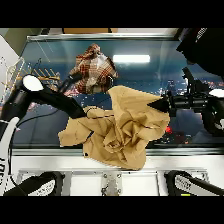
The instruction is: Fold the clothes and pants, and hang the long-sleeved shirts on hangers.
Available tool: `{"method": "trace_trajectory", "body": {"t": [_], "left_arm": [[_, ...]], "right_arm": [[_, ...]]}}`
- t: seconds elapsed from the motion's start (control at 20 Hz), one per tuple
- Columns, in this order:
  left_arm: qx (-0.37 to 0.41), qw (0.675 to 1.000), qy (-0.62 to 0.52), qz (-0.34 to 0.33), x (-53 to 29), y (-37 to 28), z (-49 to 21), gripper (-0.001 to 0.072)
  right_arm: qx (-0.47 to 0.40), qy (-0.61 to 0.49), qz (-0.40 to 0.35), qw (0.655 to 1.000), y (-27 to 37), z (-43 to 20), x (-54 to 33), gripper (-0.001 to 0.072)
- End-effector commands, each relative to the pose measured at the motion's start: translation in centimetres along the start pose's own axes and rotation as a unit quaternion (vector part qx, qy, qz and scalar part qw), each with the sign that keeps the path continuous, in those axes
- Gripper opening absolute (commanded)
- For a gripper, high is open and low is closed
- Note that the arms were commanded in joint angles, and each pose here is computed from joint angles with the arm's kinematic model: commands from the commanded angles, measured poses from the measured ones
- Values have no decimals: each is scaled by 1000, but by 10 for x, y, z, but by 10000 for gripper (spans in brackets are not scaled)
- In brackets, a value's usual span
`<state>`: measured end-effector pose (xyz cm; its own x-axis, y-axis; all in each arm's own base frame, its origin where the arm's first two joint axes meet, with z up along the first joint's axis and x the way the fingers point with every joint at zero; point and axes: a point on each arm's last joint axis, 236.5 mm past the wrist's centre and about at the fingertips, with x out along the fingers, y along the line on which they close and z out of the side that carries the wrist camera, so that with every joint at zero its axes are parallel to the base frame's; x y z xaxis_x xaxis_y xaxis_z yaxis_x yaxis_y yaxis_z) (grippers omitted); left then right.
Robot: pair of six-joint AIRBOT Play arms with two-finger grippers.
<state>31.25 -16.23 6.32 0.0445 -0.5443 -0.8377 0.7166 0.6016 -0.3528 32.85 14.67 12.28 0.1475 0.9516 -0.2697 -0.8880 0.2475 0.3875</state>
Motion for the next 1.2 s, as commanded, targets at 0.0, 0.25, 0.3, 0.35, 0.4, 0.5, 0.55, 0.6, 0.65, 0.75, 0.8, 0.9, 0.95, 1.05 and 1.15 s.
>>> {"method": "trace_trajectory", "body": {"t": [0.0, 0.25, 0.3, 0.35, 0.4, 0.5, 0.55, 0.6, 0.65, 0.75, 0.8, 0.9, 0.95, 1.05, 1.15], "left_arm": [[-97, 993, -56, 45, -40, 21, 12, 407], [-228, 967, -103, 54, -30, -6, -6, 408], [-238, 966, -95, 42, -13, -22, -15, 409], [-242, 966, -84, 28, 7, -40, -23, 410], [-239, 968, -73, 18, 26, -58, -31, 410], [-232, 970, -74, 3, 59, -90, -36, 410], [-237, 968, -86, -3, 70, -102, -33, 409], [-237, 967, -99, -9, 80, -114, -29, 410], [-230, 967, -106, -15, 87, -124, -27, 409], [-224, 969, -98, -24, 103, -140, -27, 409], [-221, 971, -89, -25, 112, -144, -29, 408], [-226, 972, -66, -20, 129, -142, -36, 408], [-231, 971, -56, -16, 136, -138, -40, 408], [-246, 968, -43, -8, 145, -128, -44, 406], [-270, 962, -43, 0, 146, -115, -44, 146]], "right_arm": [[-22, -21, -45, 999, -7, 20, -4, 8], [-57, -66, -110, 990, -12, 57, -15, 8], [-60, -67, -113, 989, -11, 59, -16, 9], [-62, -67, -113, 989, -9, 60, -16, 9], [-56, -68, -113, 990, -9, 60, -16, 9], [-40, -68, -112, 991, -9, 59, -16, 9], [-40, -68, -112, 991, -9, 59, -16, 9], [-39, -68, -112, 991, -9, 59, -16, 9], [-39, -68, -112, 991, -9, 59, -16, 9], [-39, -68, -112, 991, -9, 59, -16, 9], [-39, -68, -111, 991, -9, 59, -16, 9], [-39, -68, -111, 991, -9, 59, -16, 9], [-39, -68, -111, 991, -9, 59, -16, 10], [-41, -68, -111, 991, -7, 60, -16, 9], [-47, -69, -112, 990, -3, 63, -17, 9]]}}
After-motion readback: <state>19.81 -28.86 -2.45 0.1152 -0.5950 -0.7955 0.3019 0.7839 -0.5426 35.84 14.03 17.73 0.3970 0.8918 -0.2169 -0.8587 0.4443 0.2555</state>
